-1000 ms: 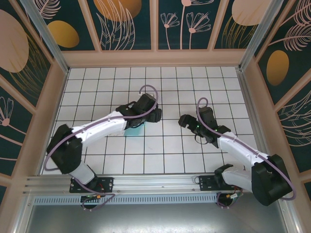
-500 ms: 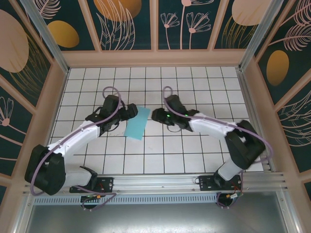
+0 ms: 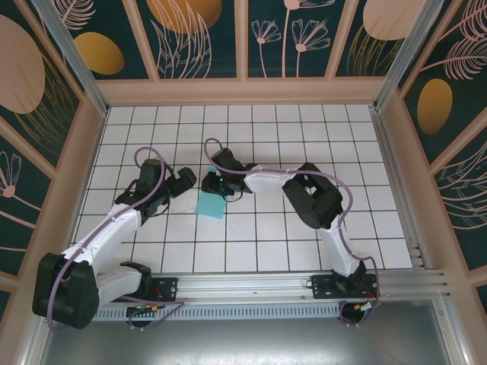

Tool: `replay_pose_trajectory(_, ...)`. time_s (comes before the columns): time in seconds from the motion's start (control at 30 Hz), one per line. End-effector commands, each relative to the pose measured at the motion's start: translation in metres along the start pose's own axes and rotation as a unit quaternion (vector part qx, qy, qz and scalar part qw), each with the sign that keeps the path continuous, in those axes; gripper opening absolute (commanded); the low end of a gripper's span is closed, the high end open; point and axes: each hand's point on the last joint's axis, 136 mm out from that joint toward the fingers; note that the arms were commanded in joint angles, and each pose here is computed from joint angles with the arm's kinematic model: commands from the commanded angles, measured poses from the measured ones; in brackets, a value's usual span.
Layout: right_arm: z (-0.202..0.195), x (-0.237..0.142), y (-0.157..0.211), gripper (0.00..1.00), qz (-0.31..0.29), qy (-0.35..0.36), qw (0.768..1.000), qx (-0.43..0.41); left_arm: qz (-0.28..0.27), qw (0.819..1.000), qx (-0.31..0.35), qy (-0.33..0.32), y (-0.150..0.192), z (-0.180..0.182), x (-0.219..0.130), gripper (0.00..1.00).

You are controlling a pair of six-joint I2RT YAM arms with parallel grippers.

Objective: Fold a paper plane with a square sheet of paper (pick it up from the middle)
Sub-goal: Move the paper to the center of the table.

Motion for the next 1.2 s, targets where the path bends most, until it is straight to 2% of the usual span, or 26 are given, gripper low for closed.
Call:
replay_pose_trajectory(0.0, -0.017, -0.002, 0.014, 0.32, 0.029, 0.038, 0.999, -0.024, 0.012, 0.999, 0.007, 0.039, 0.003, -0.012, -0.003, 0.98)
replay_pose_trajectory(0.2, -0.072, -0.031, 0.037, 0.36, 0.054, 0.098, 0.990, -0.081, 0.021, 0.995, 0.038, 0.087, 0.008, -0.028, -0.004, 0.99)
replay_pose_trajectory(0.3, -0.092, -0.054, 0.056, 0.36, 0.071, 0.099, 0.985, -0.121, 0.025, 0.992, 0.052, 0.112, 0.011, -0.036, -0.005, 0.99)
replay_pose_trajectory(0.47, -0.086, -0.088, 0.059, 0.39, 0.062, 0.070, 0.983, -0.157, 0.042, 0.983, 0.052, 0.170, 0.021, -0.053, -0.002, 0.99)
replay_pose_trajectory(0.57, -0.064, -0.111, 0.046, 0.50, 0.023, 0.030, 0.992, -0.125, 0.052, 0.980, 0.046, 0.188, 0.026, -0.061, 0.001, 0.95)
replay_pose_trajectory(0.63, -0.053, -0.129, 0.038, 0.59, -0.010, 0.003, 0.995, -0.096, 0.065, 0.977, 0.049, 0.197, 0.034, -0.069, 0.005, 0.90)
replay_pose_trajectory(0.73, -0.063, -0.150, 0.033, 0.65, -0.050, -0.003, 0.998, -0.028, 0.085, 0.972, 0.060, 0.208, 0.048, -0.084, 0.012, 0.79)
replay_pose_trajectory(0.97, -0.112, -0.183, 0.040, 0.72, -0.101, -0.007, 0.990, 0.097, 0.129, 0.960, 0.078, 0.237, 0.076, -0.122, 0.032, 0.47)
replay_pose_trajectory(1.17, -0.129, -0.188, 0.050, 0.74, -0.099, -0.016, 0.986, 0.135, 0.165, 0.952, 0.086, 0.243, 0.097, -0.141, 0.054, 0.27)
Point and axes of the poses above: each hand's point on the last joint's axis, 136 mm out from that joint toward the fingers, its own x axis out along the fingers, its own z axis along the line the jaws close on, y = z × x, and after that the axes turned 8 degrees about x, right-handed
